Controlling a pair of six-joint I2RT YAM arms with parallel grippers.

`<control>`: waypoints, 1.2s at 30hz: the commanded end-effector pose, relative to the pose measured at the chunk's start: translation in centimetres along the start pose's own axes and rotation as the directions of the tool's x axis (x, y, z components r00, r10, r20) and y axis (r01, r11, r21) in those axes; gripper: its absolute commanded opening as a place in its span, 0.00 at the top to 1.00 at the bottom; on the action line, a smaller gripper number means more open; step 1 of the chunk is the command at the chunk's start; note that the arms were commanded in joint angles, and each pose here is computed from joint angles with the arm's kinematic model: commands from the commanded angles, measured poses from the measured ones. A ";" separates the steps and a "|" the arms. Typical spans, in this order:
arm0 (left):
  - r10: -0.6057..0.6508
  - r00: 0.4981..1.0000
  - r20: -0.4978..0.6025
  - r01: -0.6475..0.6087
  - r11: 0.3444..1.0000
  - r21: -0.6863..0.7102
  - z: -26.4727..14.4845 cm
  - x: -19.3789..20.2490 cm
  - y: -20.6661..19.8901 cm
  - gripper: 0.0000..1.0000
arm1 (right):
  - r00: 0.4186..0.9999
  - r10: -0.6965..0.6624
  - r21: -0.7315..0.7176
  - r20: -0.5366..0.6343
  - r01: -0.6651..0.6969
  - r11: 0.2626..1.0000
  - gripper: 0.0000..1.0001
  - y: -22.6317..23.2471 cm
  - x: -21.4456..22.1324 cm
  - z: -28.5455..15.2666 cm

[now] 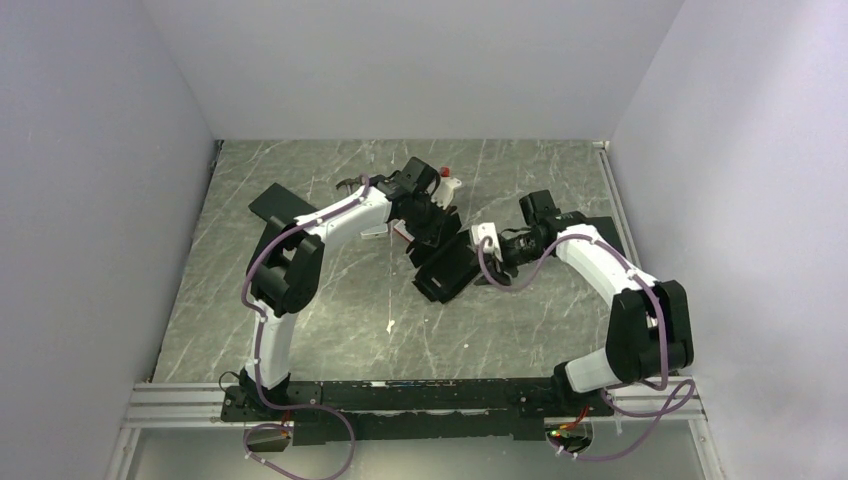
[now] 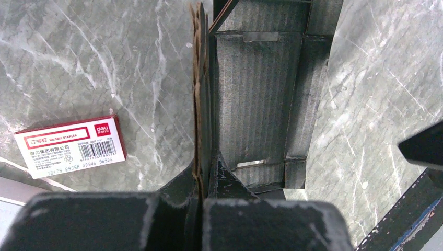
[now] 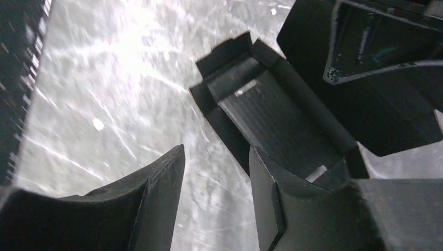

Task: Fold the paper box
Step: Fold the paper box at the center of the board.

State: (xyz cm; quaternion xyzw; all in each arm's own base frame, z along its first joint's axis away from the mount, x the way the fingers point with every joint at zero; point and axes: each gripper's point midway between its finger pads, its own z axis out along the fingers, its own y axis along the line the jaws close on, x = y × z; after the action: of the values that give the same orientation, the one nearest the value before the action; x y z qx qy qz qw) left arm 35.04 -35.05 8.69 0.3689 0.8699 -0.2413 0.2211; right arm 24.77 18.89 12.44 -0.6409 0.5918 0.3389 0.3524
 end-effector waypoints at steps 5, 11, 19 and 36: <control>0.071 0.996 0.052 -0.073 0.996 0.047 -1.2 -2.0 -1.7 1.00 | 0.820 -0.553 -0.113 -0.145 0.542 0.833 0.49 -2.0 4.0 1.7; 0.071 0.996 0.048 -0.074 0.996 0.059 -1.1 -1.9 -1.9 1.00 | 0.758 -0.610 -0.222 -0.230 0.570 0.791 0.50 -2.4 7.1 3.1; 0.070 0.996 0.053 -0.075 0.994 0.079 -1.0 -2.0 -2.2 1.00 | 0.742 -0.609 -0.257 -0.281 0.553 0.792 0.60 -3.1 8.7 4.1; 0.127 0.989 0.077 -0.138 0.976 0.169 -1.7 -2.1 -4.4 1.00 | 0.857 -0.440 -0.312 -0.269 0.355 0.881 0.89 -2.7 7.3 4.4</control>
State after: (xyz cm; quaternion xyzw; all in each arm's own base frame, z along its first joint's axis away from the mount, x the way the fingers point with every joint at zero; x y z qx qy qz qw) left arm 33.88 -35.87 9.02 0.3879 0.8573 -0.2665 0.2087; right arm 28.38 18.29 3.40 -0.8439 0.4398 0.1830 0.2468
